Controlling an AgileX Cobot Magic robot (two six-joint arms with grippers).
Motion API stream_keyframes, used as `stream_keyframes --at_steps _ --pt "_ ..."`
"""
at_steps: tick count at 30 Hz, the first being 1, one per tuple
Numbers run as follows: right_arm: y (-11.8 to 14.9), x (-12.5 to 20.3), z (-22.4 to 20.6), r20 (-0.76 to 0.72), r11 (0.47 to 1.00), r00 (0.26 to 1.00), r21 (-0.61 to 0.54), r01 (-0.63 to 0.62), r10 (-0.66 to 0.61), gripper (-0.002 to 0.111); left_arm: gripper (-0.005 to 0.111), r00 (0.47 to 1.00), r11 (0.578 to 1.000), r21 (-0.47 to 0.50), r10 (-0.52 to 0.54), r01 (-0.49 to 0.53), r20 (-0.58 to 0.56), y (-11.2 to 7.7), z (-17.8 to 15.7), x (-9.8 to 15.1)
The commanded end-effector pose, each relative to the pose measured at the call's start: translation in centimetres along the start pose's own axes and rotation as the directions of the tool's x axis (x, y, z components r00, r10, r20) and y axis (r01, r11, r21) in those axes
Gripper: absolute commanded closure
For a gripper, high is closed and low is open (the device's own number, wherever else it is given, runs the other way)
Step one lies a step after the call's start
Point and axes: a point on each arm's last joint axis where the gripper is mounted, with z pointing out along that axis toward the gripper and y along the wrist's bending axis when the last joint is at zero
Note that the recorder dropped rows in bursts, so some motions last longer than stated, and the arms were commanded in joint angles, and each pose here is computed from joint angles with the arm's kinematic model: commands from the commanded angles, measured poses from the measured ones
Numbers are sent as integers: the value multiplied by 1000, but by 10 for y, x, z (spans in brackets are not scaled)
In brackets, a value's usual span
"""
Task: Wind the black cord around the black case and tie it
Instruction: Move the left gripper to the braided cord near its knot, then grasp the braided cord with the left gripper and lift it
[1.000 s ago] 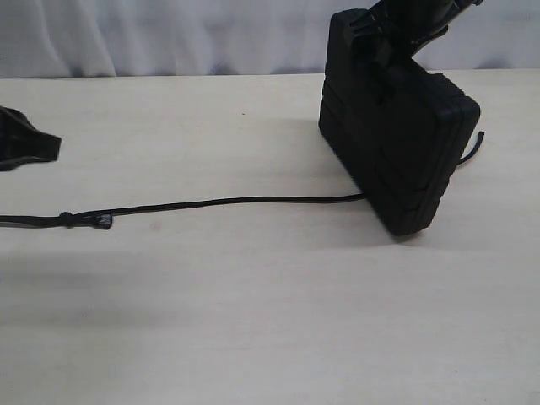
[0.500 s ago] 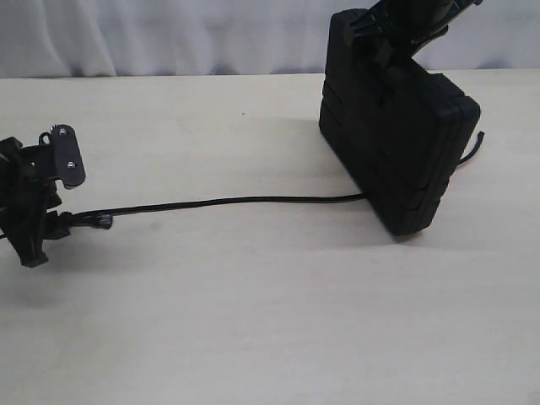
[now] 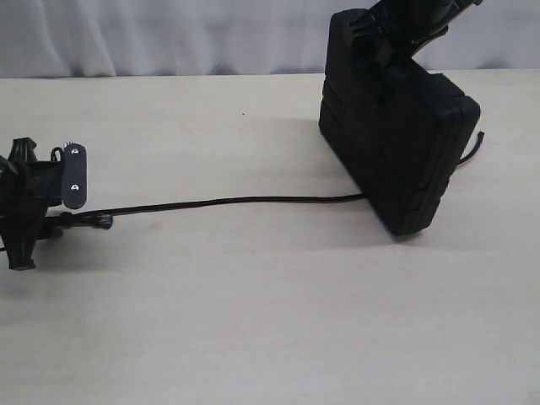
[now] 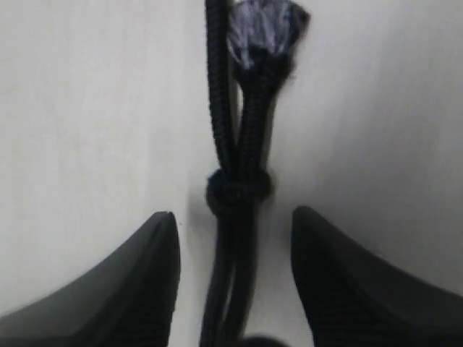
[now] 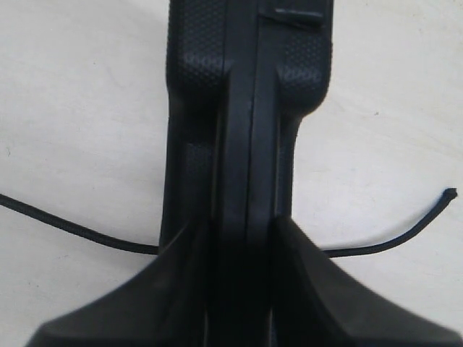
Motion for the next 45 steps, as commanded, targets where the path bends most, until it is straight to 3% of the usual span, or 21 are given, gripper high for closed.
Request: stream_keyframes --at_steps 1,7,12,13,20,23,25,27,29,31,33,35,38,42,43,45 --pt "-3 0 2 -12 1000 1000 10 7 -7 104 59 1000 1000 -22 10 -9 5 2 10 0" --pt "-3 0 2 -12 1000 1000 9 10 -10 104 65 1000 999 42 3 -2 -10 -6 21 1" --pt "-3 0 2 -12 1000 1000 9 10 -10 104 105 1000 992 128 -10 13 -27 -16 27 1" --pt "-3 0 2 -12 1000 1000 9 10 -10 104 107 999 990 143 -19 22 -27 -18 27 -1" --pt "-3 0 2 -12 1000 1000 9 10 -10 104 107 995 972 224 -81 64 64 -19 12 -63" --pt "-3 0 2 -12 1000 1000 9 10 -10 104 107 968 926 339 -219 167 120 -17 0 -97" --pt "-3 0 2 -12 1000 1000 9 10 -10 104 107 894 846 413 -425 338 138 -11 -10 -118" --pt "-2 0 2 -12 1000 1000 8 9 -9 104 107 769 708 505 -626 493 127 -3 -20 -134" --pt "-2 0 2 -11 1000 1000 6 8 -8 104 107 659 570 612 -745 548 103 1 -30 -148" --pt "-2 0 2 -11 1000 1000 6 8 -8 104 107 479 340 712 -878 615 6 3 -39 -159" --pt "-2 0 2 -11 1000 1000 6 8 -8 104 107 371 187 762 -926 620 -76 4 -43 -165" --pt "-2 0 2 -11 1000 1000 6 8 -8 104 105 338 140 780 -936 610 -97 4 -42 -167" --pt "-2 0 2 -11 1000 1000 6 8 -8 104 92 315 99 791 -941 604 -123 2 -39 -170" --pt "-2 0 2 -12 1000 1000 6 11 -11 104 60 359 61 826 -917 561 -176 -13 -34 -183" --pt "-2 0 2 -12 1000 1000 6 11 -11 104 54 387 65 836 -904 545 -182 -18 -34 -187" --pt "-2 0 2 -11 1000 1000 6 10 -10 104 49 464 141 860 -878 491 -121 -26 -35 -194"
